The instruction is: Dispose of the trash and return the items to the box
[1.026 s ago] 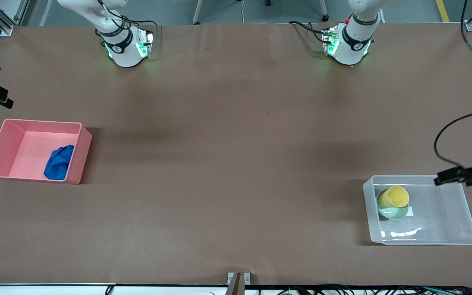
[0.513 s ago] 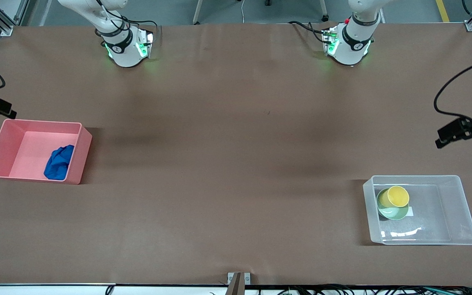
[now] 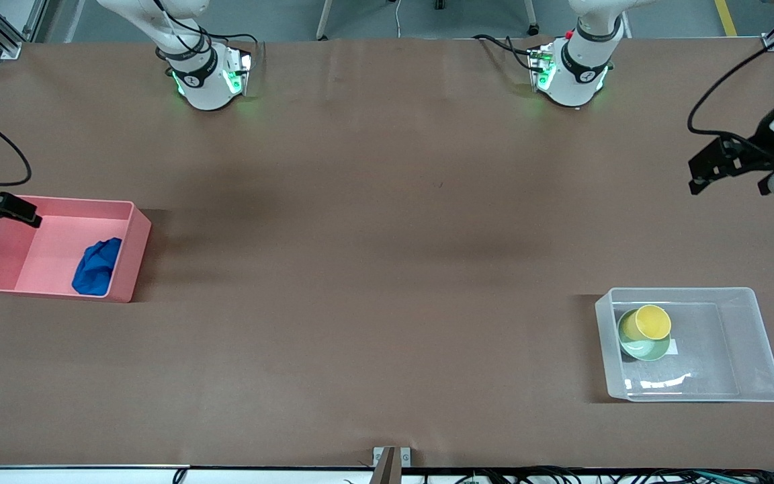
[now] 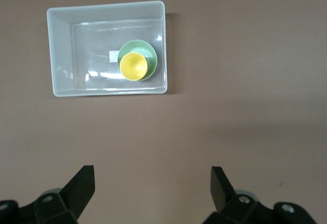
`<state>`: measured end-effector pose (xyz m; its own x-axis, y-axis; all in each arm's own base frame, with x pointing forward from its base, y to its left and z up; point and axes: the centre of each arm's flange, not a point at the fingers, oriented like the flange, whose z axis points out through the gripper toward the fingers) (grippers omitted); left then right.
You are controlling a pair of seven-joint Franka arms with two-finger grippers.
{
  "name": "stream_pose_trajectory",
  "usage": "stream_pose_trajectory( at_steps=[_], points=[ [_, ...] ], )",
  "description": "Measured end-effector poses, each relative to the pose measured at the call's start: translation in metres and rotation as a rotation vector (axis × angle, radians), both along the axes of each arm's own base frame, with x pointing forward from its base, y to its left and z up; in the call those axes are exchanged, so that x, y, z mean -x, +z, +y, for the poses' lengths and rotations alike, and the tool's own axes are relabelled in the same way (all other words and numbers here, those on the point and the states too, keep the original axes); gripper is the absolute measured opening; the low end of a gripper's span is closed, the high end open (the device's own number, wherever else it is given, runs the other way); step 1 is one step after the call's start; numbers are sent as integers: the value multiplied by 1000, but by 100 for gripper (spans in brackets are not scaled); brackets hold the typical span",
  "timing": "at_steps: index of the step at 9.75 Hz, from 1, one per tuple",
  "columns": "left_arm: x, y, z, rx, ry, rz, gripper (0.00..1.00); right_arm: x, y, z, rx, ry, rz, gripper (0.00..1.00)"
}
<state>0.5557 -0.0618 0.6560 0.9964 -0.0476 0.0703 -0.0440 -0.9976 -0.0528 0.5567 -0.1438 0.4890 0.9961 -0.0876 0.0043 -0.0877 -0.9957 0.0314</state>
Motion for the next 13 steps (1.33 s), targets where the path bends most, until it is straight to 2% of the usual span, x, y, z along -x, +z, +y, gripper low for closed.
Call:
stream_pose_trajectory(
  at_steps=[2,3,5,7,10,13],
  points=[
    [20,-8,-5,3,-1,27,100,-2,18,8,-2,15,6,100],
    [28,-9,-10,-1,-9,33,100,-1,47,13,-4,20,15,100],
    [34,-10,-6,-3,-4,35,100,4,114,26,0,39,-8,100],
    [33,-9,2,-2,10,34,100,8,155,49,2,76,-26,100],
    [33,-9,1,-2,8,33,100,10,159,69,-4,108,5,100],
    [33,-9,-1,12,7,37,100,11,159,67,-6,104,14,100]
  ],
)
